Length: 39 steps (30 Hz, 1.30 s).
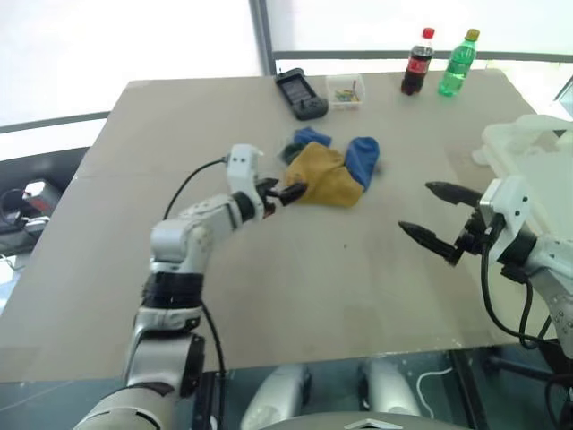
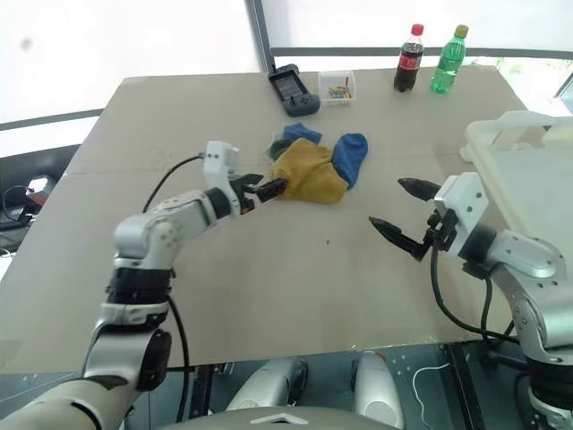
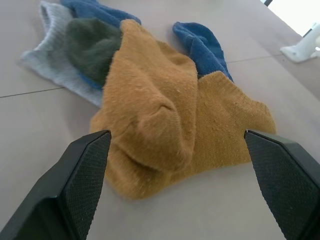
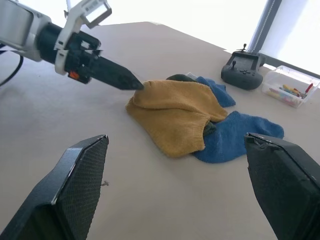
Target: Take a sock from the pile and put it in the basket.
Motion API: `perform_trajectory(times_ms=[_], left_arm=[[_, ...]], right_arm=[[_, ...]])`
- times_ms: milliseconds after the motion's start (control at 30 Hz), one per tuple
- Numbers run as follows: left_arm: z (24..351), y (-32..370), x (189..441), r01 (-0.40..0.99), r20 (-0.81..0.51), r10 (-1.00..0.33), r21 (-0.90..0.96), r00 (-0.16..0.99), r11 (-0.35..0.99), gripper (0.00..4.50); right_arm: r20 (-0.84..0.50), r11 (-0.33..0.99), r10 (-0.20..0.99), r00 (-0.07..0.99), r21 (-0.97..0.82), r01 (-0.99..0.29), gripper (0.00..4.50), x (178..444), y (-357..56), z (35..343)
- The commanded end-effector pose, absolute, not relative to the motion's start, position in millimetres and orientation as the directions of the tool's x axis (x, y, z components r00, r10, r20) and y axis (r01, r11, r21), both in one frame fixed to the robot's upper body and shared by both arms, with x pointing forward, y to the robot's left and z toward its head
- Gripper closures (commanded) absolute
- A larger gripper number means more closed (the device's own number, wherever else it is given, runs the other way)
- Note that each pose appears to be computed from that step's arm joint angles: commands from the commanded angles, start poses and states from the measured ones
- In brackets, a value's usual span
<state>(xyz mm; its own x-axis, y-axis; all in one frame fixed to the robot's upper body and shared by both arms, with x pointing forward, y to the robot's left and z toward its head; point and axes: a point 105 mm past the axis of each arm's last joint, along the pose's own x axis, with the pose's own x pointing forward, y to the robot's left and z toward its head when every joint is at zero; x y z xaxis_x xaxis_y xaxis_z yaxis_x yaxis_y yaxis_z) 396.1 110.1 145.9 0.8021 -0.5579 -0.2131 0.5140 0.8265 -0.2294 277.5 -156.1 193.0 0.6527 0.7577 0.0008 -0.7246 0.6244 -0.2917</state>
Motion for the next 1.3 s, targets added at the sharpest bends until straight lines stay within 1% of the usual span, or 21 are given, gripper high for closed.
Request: perform_trajectory(times_ms=[33,200,233,267,333,367,400,433,500,567,600,633,733,833,1000,1100,1300], left_arm=[[162.4,105.5,414.5,0.483,-0.161,-0.504,-0.153,0.849,0.862,0.0],[165.2,98.2,427.1,0.466,-0.145,-0.479,-0.118,0.866,0.877,0.0],[165.6,96.0,428.4,0.471,-0.141,-0.483,-0.114,0.864,0.875,0.39],[166.1,93.3,428.9,0.478,-0.138,-0.49,-0.111,0.861,0.871,0.53],[165.3,88.1,429.4,0.491,-0.14,-0.499,-0.094,0.855,0.866,1.18],[163.6,86.5,429.8,0.491,-0.145,-0.499,-0.088,0.854,0.866,1.71],[161.8,85.8,430.1,0.492,-0.151,-0.497,-0.072,0.855,0.868,1.9],[160.3,85.4,430.4,0.49,-0.153,-0.493,-0.059,0.856,0.869,2.38],[160.8,85.5,430.6,0.488,-0.144,-0.489,-0.046,0.86,0.872,3.14],[163.7,86.7,430.0,0.488,-0.129,-0.488,-0.037,0.863,0.872,3.71],[165.7,87.8,429.3,0.489,-0.118,-0.489,-0.032,0.864,0.872,4.2],[167.2,88.6,428.5,0.492,-0.11,-0.492,-0.029,0.863,0.87,4.43],[169.6,91.5,426.1,0.501,-0.101,-0.501,-0.027,0.86,0.865,4.43],[173.9,89.5,416.9,0.551,-0.083,-0.553,-0.043,0.829,0.833,4.43],[178.5,91.6,385.6,0.676,-0.079,-0.682,-0.09,0.727,0.731,4.43],[176.6,100.9,364.1,0.729,-0.097,-0.744,-0.148,0.662,0.668,4.43],[161.4,137.0,344.6,0.699,-0.189,-0.735,-0.225,0.651,0.678,4.43]], right_arm=[[0.054,0.62,0.762,0.645,-0.346,-0.704,0.06,273.4,-147.5,207.4],[0.061,0.634,0.749,0.659,-0.352,-0.688,0.06,272.0,-145.9,207.7],[0.062,0.639,0.745,0.664,-0.352,-0.684,0.0,271.6,-146.5,207.5],[0.063,0.642,0.742,0.667,-0.352,-0.681,0.0,271.2,-147.2,207.3],[0.064,0.648,0.736,0.673,-0.352,-0.675,0.0,270.7,-148.4,206.7],[0.063,0.65,0.735,0.676,-0.352,-0.674,0.0,270.5,-149.0,206.1],[0.062,0.651,0.733,0.678,-0.352,-0.672,0.0,270.2,-149.6,205.6],[0.061,0.654,0.73,0.68,-0.352,-0.67,0.0,269.9,-150.7,204.9],[0.06,0.657,0.726,0.685,-0.353,-0.666,0.0,269.5,-152.2,204.1],[0.06,0.659,0.724,0.687,-0.352,-0.664,0.0,269.2,-153.2,203.2],[0.059,0.66,0.724,0.688,-0.352,-0.664,0.0,269.0,-153.7,202.7],[0.059,0.66,0.723,0.688,-0.352,-0.664,0.0,268.9,-154.0,202.3],[0.055,0.66,0.723,0.689,-0.351,-0.665,0.0,268.9,-155.2,200.5],[0.056,0.659,0.724,0.687,-0.349,-0.666,0.0,269.2,-155.6,199.4],[0.053,0.654,0.729,0.682,-0.35,-0.671,0.0,269.7,-155.7,198.0],[0.049,0.651,0.731,0.68,-0.35,-0.674,0.0,270.2,-156.4,196.9],[0.042,0.643,0.739,0.673,-0.343,-0.685,0.0,270.5,-156.5,194.6]])
